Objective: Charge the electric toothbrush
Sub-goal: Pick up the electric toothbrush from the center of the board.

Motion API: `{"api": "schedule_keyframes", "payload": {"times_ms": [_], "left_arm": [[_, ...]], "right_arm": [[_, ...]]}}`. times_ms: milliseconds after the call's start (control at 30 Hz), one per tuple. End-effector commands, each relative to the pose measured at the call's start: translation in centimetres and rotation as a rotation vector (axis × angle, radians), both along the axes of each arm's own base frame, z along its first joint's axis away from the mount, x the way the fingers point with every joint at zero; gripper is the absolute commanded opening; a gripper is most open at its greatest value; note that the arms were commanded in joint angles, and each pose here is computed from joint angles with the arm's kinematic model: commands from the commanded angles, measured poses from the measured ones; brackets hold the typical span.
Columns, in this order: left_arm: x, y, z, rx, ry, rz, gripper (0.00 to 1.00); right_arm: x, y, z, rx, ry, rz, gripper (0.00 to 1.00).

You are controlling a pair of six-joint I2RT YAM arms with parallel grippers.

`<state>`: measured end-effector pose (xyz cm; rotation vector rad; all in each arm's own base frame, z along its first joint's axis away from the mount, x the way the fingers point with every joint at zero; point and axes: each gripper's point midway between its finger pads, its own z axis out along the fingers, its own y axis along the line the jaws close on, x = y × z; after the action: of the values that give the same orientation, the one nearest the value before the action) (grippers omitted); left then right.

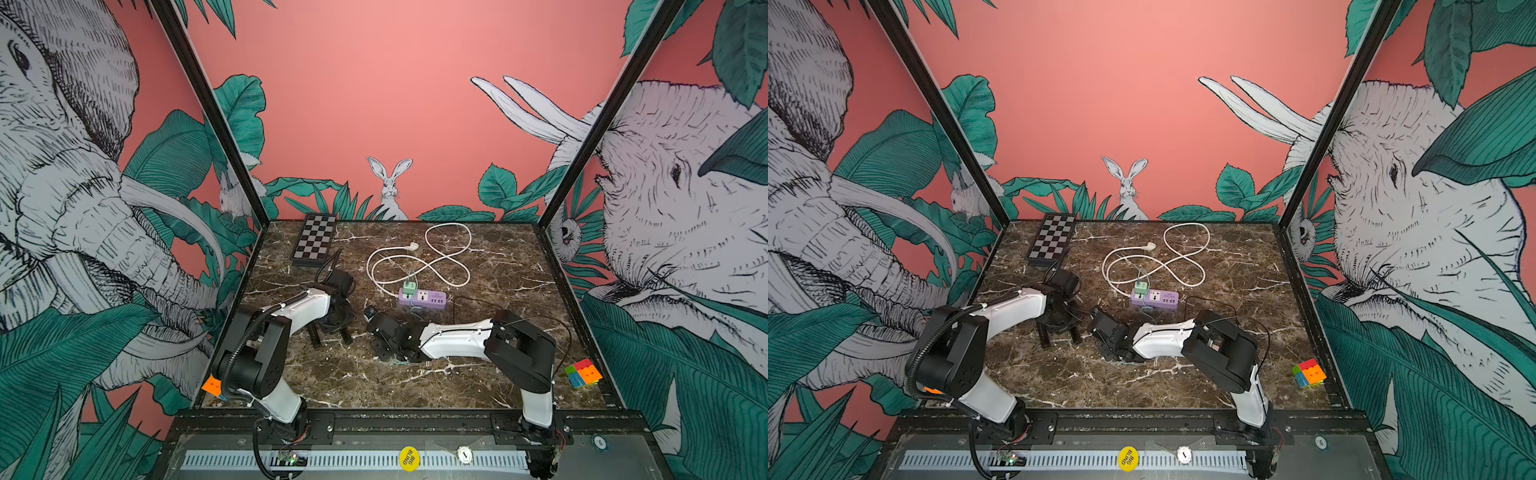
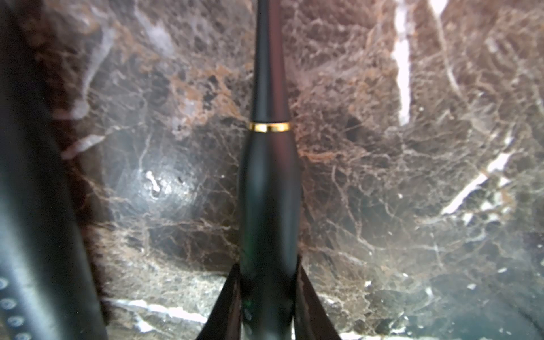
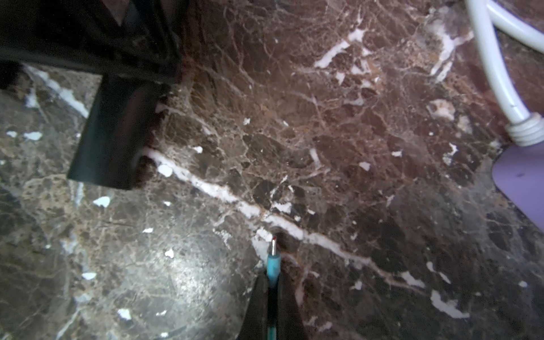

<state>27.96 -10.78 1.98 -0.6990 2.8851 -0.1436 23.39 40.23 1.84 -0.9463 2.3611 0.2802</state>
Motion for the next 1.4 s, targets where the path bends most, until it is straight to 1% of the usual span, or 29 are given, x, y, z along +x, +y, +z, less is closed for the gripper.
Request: {"api": "schedule_keyframes", "payload": {"times_ms": [0,133,300,467,633,733,900,1033,1133,1267,1367], "left_arm": [[-2.0,0.5,0.1,0.003,0.051,0.009,0.00],[-1.7,-0.2,1.4,-0.047,0.011,0.023,0.00],[-1.2,-0.1,4.6,-0.088,-0.089,0.069,0.00],[-0.6,-1.0,8.0,-0.180,-0.190,0.093,0.00],[-0.7,-1.8,10.4,-0.249,-0.200,0.110,0.00],[-0.9,-2.3,11.1,-0.279,-0.187,0.117,0.00],[-1.5,-2.5,11.2,-0.288,-0.148,0.114,0.00],[-2.0,-2.6,11.1,-0.295,-0.127,0.116,0.00],[-2.1,-2.5,11.1,-0.295,-0.126,0.116,0.00],[-2.1,-2.4,11.1,-0.288,-0.133,0.120,0.00],[-2.2,-2.4,11.0,-0.290,-0.128,0.123,0.00]], "right_arm": [[-2.9,-5.1,-5.3,-0.190,0.134,0.018,0.00],[-3.9,-2.9,-2.1,-0.002,0.147,0.100,0.00],[-5.3,-0.6,2.5,0.256,0.203,0.196,0.00],[-6.6,1.2,5.3,0.413,0.278,0.292,0.00],[-7.1,2.3,8.4,0.574,0.311,0.340,0.00],[-6.9,2.6,9.4,0.604,0.304,0.343,0.00],[-6.1,3.0,10.2,0.616,0.281,0.336,0.00],[-4.6,3.0,10.9,0.615,0.232,0.280,0.00],[-4.2,3.2,11.9,0.639,0.213,0.265,0.00],[-3.0,2.9,12.4,0.623,0.181,0.199,0.00],[-2.9,3.1,12.8,0.634,0.190,0.186,0.00]]}}
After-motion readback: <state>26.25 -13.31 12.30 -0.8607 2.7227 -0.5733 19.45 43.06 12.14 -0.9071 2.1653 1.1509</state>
